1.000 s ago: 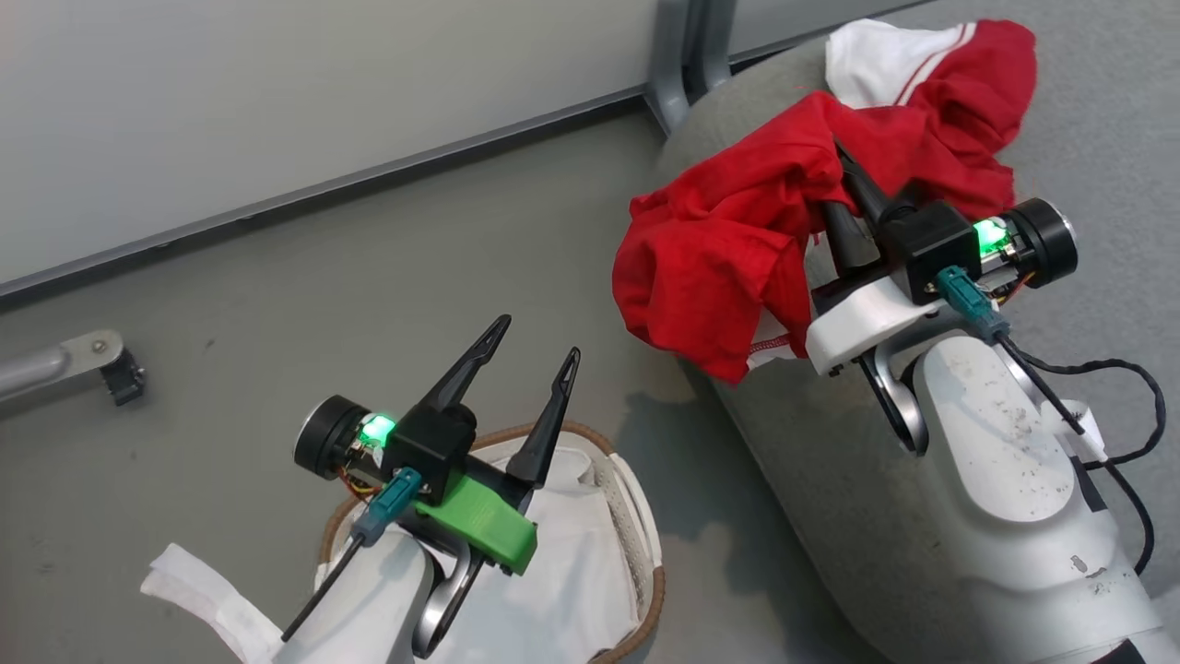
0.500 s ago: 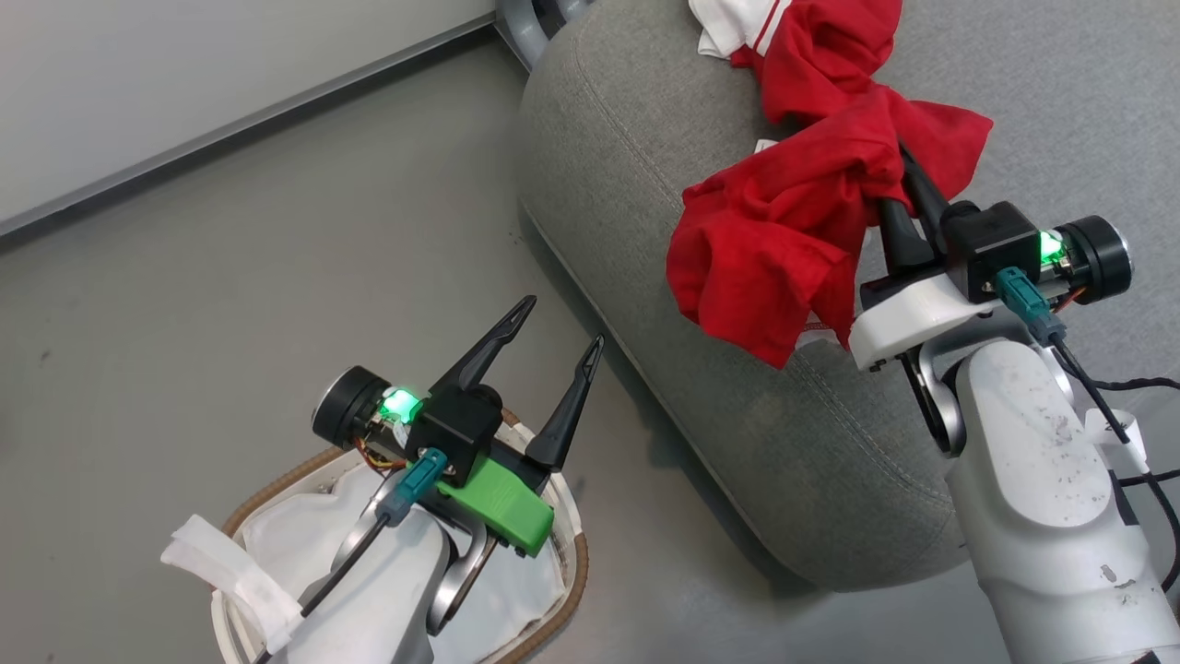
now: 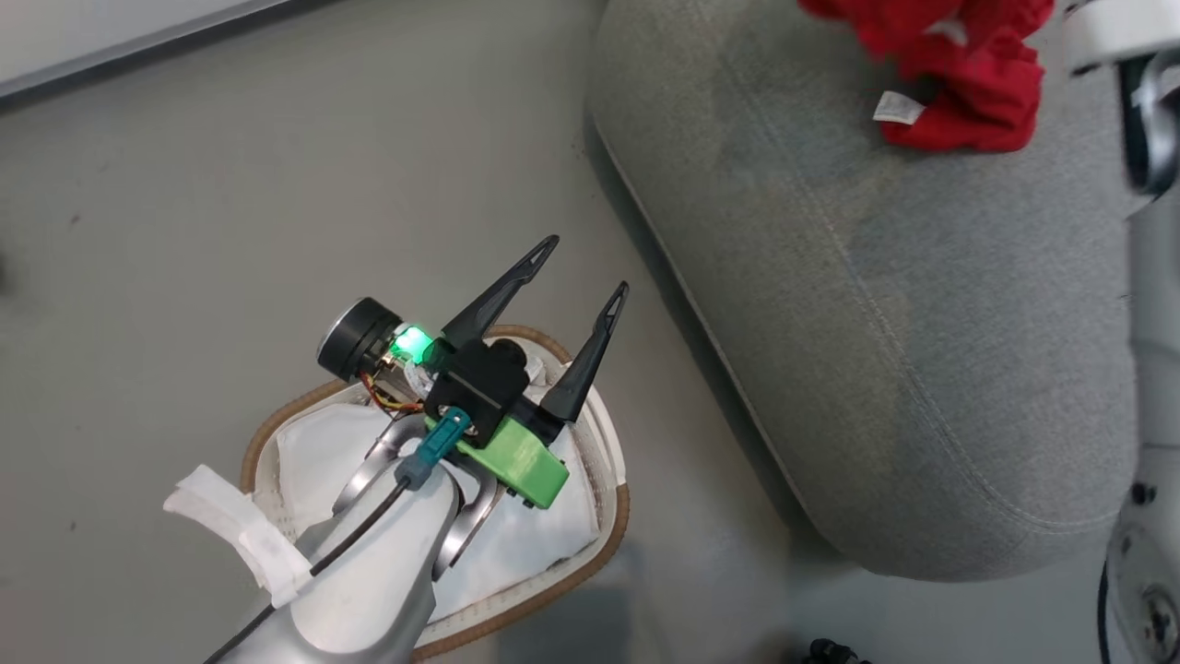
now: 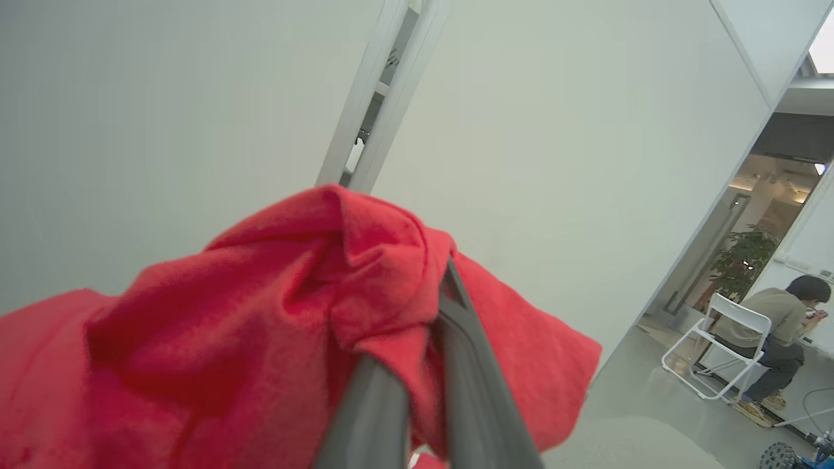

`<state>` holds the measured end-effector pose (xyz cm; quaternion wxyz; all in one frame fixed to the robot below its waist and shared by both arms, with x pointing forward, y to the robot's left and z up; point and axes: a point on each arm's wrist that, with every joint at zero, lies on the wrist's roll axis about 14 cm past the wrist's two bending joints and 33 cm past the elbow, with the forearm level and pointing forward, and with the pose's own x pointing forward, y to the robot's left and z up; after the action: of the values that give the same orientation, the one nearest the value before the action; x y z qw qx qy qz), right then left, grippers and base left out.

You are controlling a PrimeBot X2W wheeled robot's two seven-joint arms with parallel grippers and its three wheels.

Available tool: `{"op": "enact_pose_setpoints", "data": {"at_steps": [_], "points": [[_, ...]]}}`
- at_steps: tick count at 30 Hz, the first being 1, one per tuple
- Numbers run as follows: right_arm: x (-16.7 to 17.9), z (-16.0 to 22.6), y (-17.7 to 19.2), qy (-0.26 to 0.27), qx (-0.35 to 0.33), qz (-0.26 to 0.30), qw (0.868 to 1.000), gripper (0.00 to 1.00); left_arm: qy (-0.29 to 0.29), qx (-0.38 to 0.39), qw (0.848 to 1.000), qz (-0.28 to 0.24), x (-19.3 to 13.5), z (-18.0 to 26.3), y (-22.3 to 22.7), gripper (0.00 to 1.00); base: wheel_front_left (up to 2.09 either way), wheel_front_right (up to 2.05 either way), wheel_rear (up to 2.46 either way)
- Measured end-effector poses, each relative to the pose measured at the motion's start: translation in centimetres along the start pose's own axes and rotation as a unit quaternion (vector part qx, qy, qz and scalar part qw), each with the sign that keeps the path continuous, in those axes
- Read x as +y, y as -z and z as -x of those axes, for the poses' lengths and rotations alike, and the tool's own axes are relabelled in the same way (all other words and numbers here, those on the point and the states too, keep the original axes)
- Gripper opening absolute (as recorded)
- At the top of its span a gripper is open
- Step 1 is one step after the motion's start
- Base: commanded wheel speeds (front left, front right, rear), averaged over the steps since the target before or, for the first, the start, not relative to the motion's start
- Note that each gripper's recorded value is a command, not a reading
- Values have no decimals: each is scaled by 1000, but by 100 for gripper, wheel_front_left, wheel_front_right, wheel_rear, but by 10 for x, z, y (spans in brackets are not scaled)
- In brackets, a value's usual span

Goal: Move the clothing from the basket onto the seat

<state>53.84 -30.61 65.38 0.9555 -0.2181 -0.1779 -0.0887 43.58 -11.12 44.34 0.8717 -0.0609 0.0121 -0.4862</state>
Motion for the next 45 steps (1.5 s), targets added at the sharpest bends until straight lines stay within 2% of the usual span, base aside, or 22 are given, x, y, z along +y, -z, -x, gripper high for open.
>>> {"op": "enact_pose_setpoints", "data": {"at_steps": [6,11,13,18,22,25,27,28,29,30,37,45], "points": [[-39,-42,16,44,0,34,998,0,-16,2,1000,-2,14,10,6,100,0,0,0],[-36,-49,76,56,60,42,996,0,-41,9,999,0,34,22,15,100,0,0,0],[-28,-40,106,52,94,43,993,0,-48,14,999,4,38,26,22,100,0,0,0],[11,10,189,30,198,19,980,0,-67,31,997,18,51,34,42,100,0,0,0],[31,38,215,15,237,7,971,0,-69,35,997,26,53,33,50,100,0,0,0],[34,47,215,10,242,9,970,1,-66,30,997,30,52,29,49,100,0,0,0],[37,50,212,6,242,7,970,28,-63,28,997,31,51,26,48,100,0,0,0],[36,52,210,4,241,9,970,50,-61,25,997,34,50,25,46,100,0,0,0],[35,54,207,3,240,11,971,83,-62,20,997,39,49,23,43,100,0,0,0],[34,54,205,2,238,12,971,100,-63,16,997,43,49,22,41,100,0,0,0],[30,66,185,1,227,14,974,100,-80,-15,995,56,51,19,15,100,0,0,0],[42,85,163,-21,219,4,975,100,-142,-40,986,73,66,33,-11,100,0,0,0]]}}
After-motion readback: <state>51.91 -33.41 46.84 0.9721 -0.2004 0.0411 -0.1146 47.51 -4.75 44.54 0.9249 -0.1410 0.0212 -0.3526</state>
